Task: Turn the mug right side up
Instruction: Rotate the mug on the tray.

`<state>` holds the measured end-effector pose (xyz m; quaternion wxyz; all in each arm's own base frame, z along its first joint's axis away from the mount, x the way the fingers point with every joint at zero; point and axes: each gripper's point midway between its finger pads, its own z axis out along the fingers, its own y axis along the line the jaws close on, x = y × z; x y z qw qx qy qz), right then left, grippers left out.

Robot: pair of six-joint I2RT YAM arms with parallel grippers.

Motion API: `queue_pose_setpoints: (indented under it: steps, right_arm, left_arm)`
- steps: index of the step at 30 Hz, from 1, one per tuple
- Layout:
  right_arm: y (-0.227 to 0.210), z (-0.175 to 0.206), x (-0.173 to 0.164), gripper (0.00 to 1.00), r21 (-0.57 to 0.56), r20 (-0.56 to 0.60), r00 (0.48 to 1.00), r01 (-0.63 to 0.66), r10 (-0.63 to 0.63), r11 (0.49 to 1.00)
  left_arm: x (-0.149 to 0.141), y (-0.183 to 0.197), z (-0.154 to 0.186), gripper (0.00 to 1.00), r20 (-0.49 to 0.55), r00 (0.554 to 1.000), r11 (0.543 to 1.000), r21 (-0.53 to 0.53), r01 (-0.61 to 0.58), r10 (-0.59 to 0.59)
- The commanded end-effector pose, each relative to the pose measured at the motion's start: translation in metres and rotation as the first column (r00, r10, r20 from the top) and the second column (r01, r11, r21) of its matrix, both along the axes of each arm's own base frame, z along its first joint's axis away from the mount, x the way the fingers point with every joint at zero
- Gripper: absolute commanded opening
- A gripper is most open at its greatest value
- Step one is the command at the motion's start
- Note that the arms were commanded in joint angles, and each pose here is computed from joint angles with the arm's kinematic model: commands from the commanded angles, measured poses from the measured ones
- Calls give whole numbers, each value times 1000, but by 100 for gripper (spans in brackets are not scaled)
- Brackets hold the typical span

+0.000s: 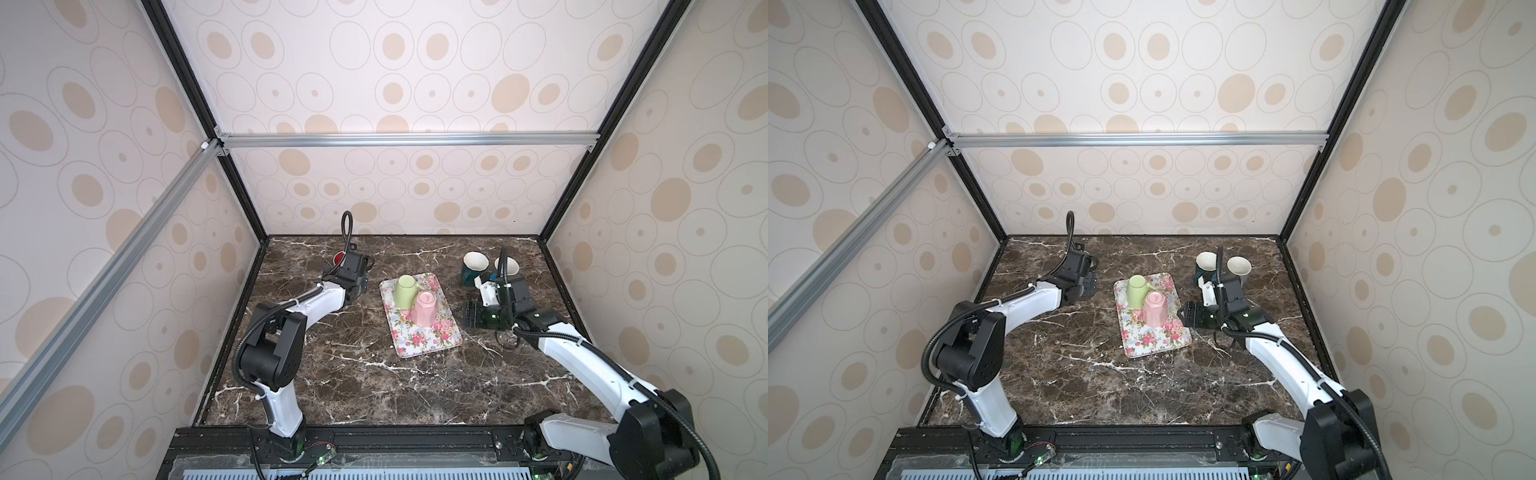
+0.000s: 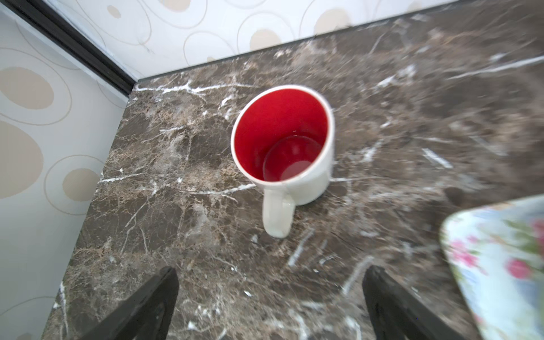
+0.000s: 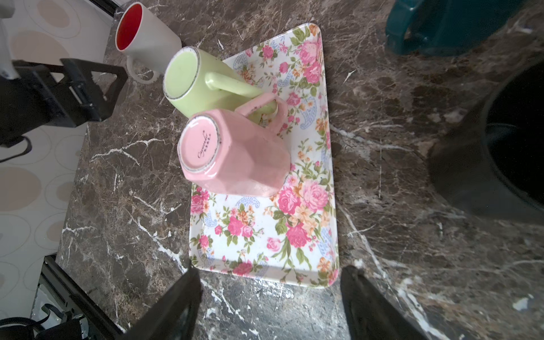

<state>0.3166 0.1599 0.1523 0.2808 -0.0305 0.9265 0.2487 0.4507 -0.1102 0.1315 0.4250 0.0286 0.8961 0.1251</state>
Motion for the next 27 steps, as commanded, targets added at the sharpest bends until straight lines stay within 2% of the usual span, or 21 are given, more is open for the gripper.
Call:
queue_pose_setpoints:
  steps: [1, 9, 17, 27]
  right_arm:
    - [6, 11, 27, 77, -62, 49, 999, -21, 24, 998]
    - [21, -15, 87, 74, -208, 21, 1000, 15, -11, 978]
    - [38, -37, 129, 72, -306, -13, 1000, -1, -3, 952]
    - [66, -66, 123, 68, -303, -97, 993, -99, 73, 948]
  left_arm:
    - [-17, -24, 6, 98, 36, 997, 993, -85, 76, -73]
    - [-63, -66, 23, 98, 152, 968, 950, -209, 231, -202]
    - [-82, -73, 44, 98, 244, 939, 921, -249, 301, -242]
    - [-94, -68, 59, 98, 293, 923, 908, -262, 327, -248]
